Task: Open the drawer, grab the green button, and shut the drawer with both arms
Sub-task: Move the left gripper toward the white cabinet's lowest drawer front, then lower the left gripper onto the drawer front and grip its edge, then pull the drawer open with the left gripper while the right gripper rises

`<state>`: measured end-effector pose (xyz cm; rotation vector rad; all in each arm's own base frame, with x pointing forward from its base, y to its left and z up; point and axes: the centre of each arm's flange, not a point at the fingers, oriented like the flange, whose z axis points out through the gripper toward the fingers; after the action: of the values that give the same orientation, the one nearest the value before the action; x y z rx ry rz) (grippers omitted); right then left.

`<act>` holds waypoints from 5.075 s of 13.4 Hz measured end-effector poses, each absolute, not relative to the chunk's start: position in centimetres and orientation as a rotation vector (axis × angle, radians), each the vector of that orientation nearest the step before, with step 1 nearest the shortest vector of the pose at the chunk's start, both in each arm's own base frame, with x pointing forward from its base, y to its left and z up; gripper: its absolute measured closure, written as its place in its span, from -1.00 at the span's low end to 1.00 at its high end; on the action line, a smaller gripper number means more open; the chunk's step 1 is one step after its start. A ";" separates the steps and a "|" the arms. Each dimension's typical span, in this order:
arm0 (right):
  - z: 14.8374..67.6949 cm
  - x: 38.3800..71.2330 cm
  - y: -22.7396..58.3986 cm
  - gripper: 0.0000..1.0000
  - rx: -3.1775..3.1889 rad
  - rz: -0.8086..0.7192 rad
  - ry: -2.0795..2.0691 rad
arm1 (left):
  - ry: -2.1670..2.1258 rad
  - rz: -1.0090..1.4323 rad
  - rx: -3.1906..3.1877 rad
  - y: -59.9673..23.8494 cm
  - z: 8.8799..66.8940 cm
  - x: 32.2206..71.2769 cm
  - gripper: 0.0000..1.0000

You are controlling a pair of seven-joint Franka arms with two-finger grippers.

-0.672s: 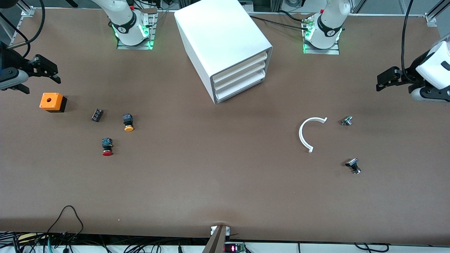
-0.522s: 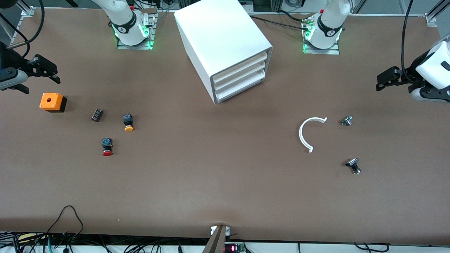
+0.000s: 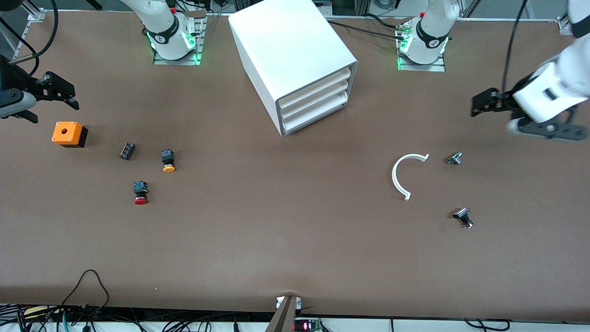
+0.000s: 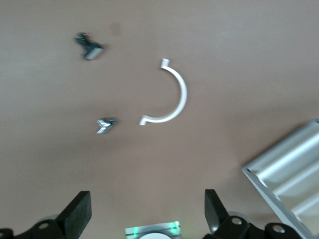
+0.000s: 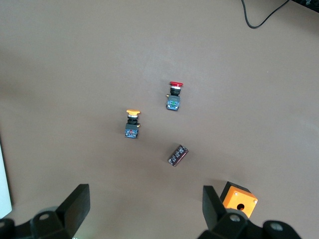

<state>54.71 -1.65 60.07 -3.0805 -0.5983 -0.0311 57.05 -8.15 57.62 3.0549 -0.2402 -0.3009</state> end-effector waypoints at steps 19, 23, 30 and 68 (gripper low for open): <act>60.1 54.7 -1.8 -1.00 -3.081 -0.032 -0.595 | -0.280 -0.631 2.695 -36.8 32.8 54.4 -1.00; 60.1 54.7 -1.8 -1.00 -3.081 -0.032 -0.595 | -0.257 -0.710 2.680 -38.3 28.3 53.6 -0.99; 60.1 54.7 -1.9 -1.00 -3.082 -0.031 -0.592 | -0.186 -0.802 2.631 -38.2 23.8 53.4 -0.95; 60.2 54.8 -1.9 -1.00 -3.083 -0.037 -0.591 | -0.228 -0.942 2.546 -42.7 19.6 49.7 0.22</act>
<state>54.77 -1.89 60.22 -3.0829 -0.5909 -0.0368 49.74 -42.65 19.62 2.5462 -0.2278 -0.9416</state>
